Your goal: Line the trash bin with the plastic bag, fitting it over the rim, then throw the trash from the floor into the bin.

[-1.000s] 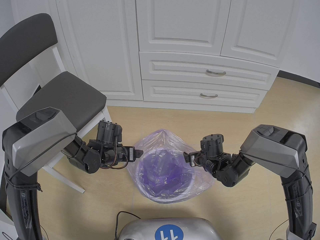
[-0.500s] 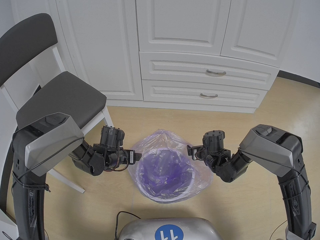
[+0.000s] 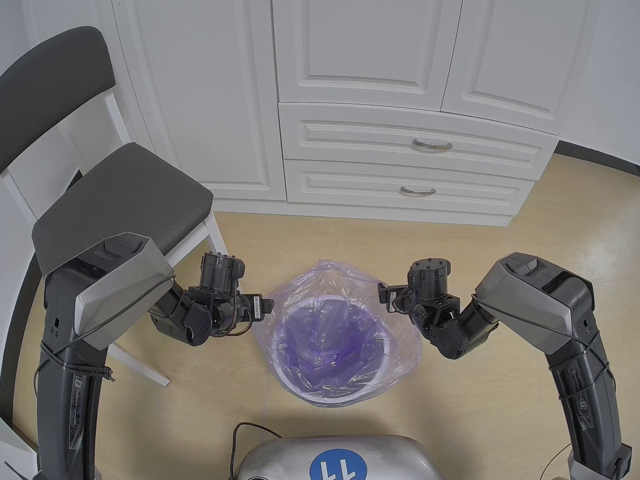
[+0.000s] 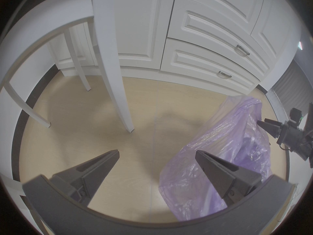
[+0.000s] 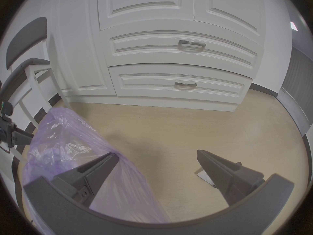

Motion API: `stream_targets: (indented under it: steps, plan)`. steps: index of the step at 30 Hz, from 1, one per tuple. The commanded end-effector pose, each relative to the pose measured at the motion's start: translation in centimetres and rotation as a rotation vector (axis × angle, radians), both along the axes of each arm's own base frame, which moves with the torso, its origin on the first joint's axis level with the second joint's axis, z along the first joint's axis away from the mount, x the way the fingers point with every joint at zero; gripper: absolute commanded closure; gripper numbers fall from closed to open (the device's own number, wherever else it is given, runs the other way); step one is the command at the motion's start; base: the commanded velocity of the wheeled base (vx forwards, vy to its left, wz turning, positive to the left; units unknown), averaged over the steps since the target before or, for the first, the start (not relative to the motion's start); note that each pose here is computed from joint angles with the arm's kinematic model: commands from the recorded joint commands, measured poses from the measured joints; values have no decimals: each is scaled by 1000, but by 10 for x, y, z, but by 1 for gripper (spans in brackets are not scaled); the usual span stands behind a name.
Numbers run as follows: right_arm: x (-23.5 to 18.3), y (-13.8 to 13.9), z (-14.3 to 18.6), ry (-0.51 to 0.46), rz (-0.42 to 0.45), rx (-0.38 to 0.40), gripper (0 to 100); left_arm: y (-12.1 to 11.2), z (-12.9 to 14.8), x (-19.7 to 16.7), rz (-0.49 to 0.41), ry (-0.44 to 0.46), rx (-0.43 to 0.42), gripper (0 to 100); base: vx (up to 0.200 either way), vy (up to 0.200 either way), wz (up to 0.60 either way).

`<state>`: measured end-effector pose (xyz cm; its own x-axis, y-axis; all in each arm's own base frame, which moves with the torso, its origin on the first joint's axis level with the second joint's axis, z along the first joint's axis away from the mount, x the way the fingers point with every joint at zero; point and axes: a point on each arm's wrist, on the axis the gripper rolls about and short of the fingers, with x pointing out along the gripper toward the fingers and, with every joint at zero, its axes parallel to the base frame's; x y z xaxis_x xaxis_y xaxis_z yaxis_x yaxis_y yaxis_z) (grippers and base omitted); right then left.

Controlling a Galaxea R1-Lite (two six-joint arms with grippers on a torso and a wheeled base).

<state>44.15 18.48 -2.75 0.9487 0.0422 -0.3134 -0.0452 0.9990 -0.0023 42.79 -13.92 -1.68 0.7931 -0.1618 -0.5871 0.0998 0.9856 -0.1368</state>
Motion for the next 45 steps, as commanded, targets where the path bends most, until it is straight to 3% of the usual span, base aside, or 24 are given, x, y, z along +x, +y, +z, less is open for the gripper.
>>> stream_targets:
  steps: [1, 11, 19, 26, 33, 45]
  plan:
    - [5, -5, -11, 6, -13, -2, 0, -1, -10, 4, 6, 11, -2, 0, 0, 0, 0]
    - [23, -15, -38, 4, -43, 0, 0, 0, -21, 13, 76, 1, 46, 0, 0, 0, 0]
    - [26, -15, -43, 14, -48, 31, 0, 0, -26, 12, 71, 17, 60, 0, 0, 0, 0]
    - [24, -16, -46, 57, -47, 18, 0, 1, -33, 8, 68, 102, 97, 0, 0, 0, 0]
    - [23, -16, -47, 78, -54, 28, 0, 3, -35, 7, 73, 133, 142, 0, 0, 0, 0]
    - [19, -7, 0, -13, -51, 122, 0, 6, -11, 5, 81, 82, 127, 0, 0, 0, 0]
